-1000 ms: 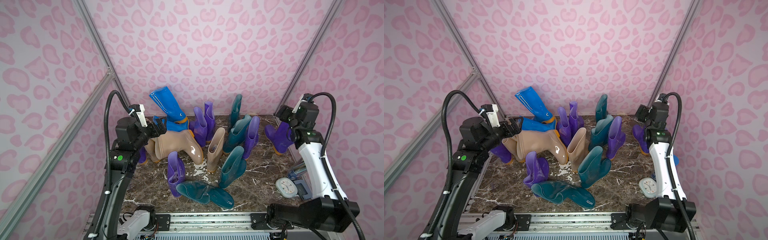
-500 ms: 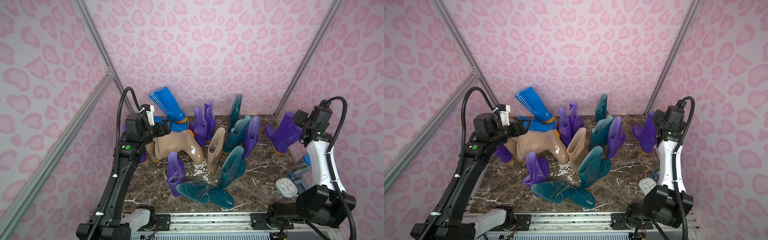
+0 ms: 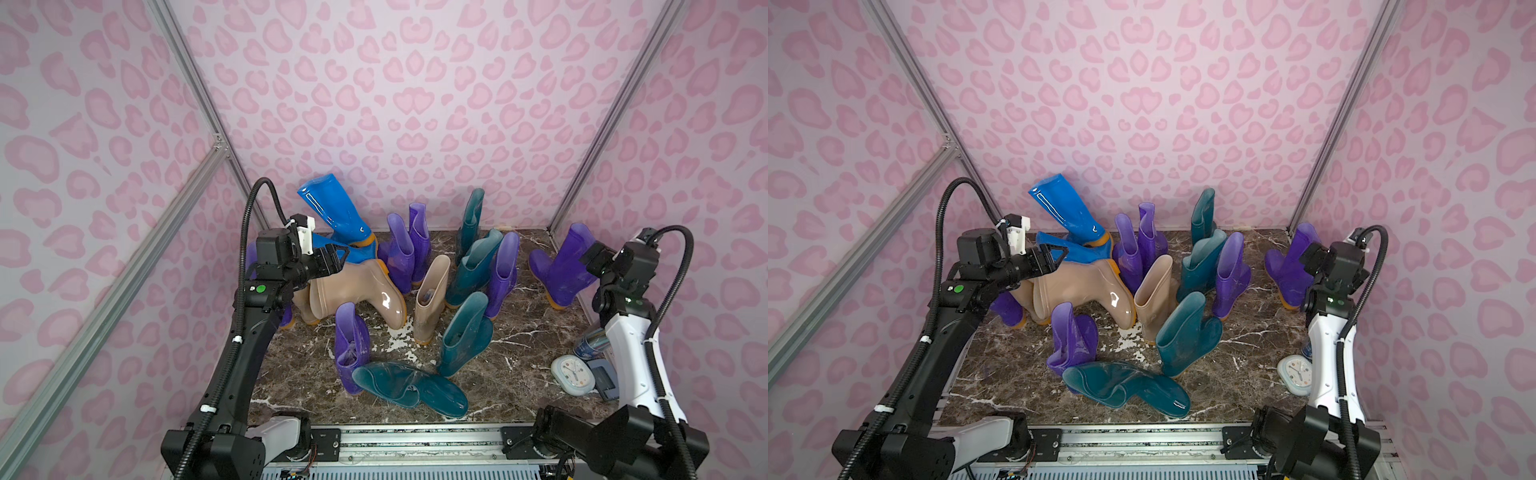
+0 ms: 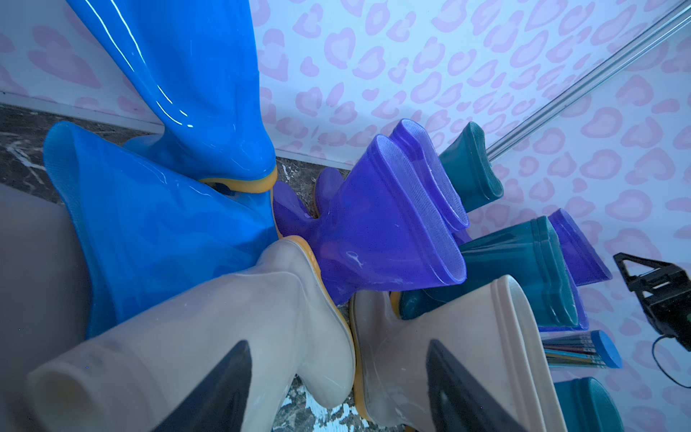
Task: Match and arrange rain boots in pairs
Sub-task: Adjust the rain boot at the center of the board.
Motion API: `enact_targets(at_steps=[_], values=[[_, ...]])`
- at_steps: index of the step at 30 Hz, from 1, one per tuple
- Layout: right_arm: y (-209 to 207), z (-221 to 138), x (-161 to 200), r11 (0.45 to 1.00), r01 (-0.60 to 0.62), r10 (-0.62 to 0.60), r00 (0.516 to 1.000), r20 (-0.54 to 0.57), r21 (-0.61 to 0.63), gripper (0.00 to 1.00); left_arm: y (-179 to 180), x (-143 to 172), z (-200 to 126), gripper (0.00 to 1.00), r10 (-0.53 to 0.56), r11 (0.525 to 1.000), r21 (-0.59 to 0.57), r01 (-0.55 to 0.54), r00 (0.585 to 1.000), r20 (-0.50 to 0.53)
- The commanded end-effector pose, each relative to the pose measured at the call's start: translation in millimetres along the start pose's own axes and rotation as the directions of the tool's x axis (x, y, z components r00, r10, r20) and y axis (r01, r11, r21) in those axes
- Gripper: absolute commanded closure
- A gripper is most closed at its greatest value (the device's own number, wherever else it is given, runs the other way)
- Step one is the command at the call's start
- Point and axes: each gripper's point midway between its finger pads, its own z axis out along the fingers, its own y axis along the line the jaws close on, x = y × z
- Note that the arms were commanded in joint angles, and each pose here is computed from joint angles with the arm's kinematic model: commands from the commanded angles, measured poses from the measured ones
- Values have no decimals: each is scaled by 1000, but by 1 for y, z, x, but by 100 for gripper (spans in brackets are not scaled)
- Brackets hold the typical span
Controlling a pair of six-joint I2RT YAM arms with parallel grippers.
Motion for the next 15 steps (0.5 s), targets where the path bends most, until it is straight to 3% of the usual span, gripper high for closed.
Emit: enact_targets(at_steps=[1,7,15], values=[[-8,-1,-15,998,-66,65,990,129,4,1,-9,-6,1,25,7,999,51,-8,1000,21],[-14,10,-6,996,-86,87,985,151,-15,1,-9,-4,6,25,3,998,68,-4,1000,12],[22,48,19,983,-41,40,999,-12,-180,3,-8,-5,1,25,25,998,58,-27,999,27]])
